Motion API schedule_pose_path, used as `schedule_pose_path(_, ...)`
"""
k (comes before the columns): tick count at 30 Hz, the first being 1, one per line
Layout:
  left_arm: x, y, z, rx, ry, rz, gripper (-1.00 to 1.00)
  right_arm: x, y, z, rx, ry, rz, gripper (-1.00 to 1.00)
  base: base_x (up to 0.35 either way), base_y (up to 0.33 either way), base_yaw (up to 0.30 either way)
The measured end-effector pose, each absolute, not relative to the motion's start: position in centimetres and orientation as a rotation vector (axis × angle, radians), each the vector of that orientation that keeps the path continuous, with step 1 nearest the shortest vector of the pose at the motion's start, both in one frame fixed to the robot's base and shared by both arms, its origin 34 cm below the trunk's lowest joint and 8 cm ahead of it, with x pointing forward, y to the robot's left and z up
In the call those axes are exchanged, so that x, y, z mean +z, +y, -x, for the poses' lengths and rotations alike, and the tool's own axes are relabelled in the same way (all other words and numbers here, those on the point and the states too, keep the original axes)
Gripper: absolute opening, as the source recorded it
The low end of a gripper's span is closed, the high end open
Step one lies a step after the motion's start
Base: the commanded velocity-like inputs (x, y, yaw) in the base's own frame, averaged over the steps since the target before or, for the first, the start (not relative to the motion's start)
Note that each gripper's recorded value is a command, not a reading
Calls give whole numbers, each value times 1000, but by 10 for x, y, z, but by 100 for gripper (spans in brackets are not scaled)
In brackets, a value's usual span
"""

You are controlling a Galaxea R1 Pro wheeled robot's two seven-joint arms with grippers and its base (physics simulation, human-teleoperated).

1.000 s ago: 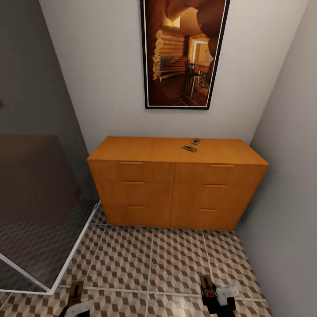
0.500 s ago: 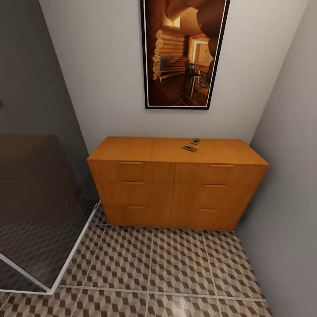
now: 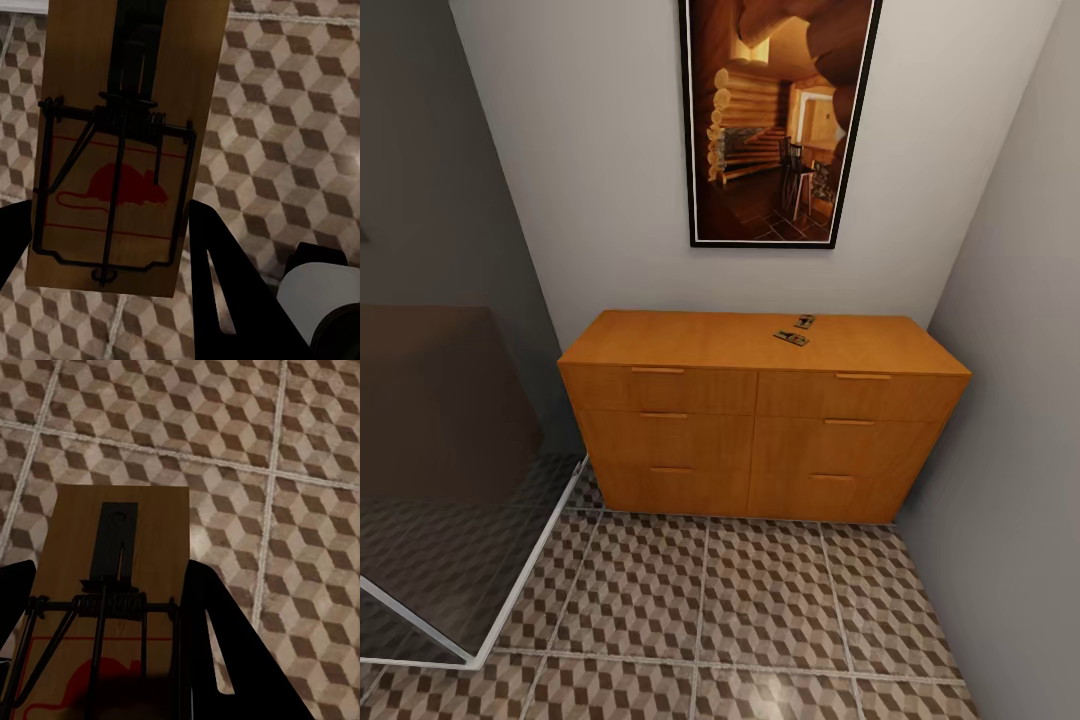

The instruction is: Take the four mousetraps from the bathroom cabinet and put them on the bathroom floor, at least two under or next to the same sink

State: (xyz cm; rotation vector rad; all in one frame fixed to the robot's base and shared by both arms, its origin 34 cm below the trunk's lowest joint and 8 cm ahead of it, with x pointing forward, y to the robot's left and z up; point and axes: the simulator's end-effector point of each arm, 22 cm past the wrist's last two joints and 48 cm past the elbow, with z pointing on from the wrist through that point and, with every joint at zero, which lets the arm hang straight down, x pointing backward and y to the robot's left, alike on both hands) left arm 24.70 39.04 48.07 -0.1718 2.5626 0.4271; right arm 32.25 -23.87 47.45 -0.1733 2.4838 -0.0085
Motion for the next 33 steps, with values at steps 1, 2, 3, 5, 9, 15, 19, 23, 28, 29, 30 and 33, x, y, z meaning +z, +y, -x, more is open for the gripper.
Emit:
schedule_pose_path(1, 481, 390, -247, 427, 2563, 172, -100, 474, -239, -322, -8, 2484, 174, -100, 0, 0, 0)
schedule_pose_path(2, 481, 390, -247, 427, 2563, 172, -100, 474, -239, -322, -8, 2484, 174, -100, 0, 0, 0)
schedule_pose_path(3, 481, 390, -247, 427, 2563, 171, -100, 474, -239, -322, -8, 2484, 173, -100, 0, 0, 0)
schedule_pose_path(5, 481, 390, -247, 427, 2563, 171, -100, 474, -239, -322, -9, 2484, 173, -100, 0, 0, 0)
schedule_pose_path(9, 481, 390, -247, 427, 2563, 171, -100, 474, -239, -322, -9, 2484, 172, -100, 0, 0, 0)
schedule_pose_path(15, 481, 390, -247, 426, 2562, 172, -100, 474, -239, -322, -9, 2484, 173, -100, 0, 0, 0)
schedule_pose_path(19, 481, 390, -247, 427, 2563, 172, -100, 474, -239, -322, -9, 2484, 172, -100, 0, 0, 0)
schedule_pose_path(23, 481, 390, -247, 427, 2563, 172, -100, 474, -239, -322, -9, 2484, 173, -100, 0, 0, 0)
schedule_pose_path(28, 481, 390, -247, 427, 2563, 172, -100, 474, -239, -322, -10, 2485, 172, -100, 0, 0, 0)
schedule_pose_path(29, 481, 390, -247, 427, 2563, 172, -100, 474, -239, -322, -9, 2484, 172, -100, 0, 0, 0)
schedule_pose_path(30, 481, 390, -247, 427, 2563, 172, -100, 474, -239, -322, -9, 2484, 172, -100, 0, 0, 0)
schedule_pose_path(33, 481, 390, -247, 427, 2563, 172, -100, 474, -239, -322, -9, 2484, 172, -100, 0, 0, 0)
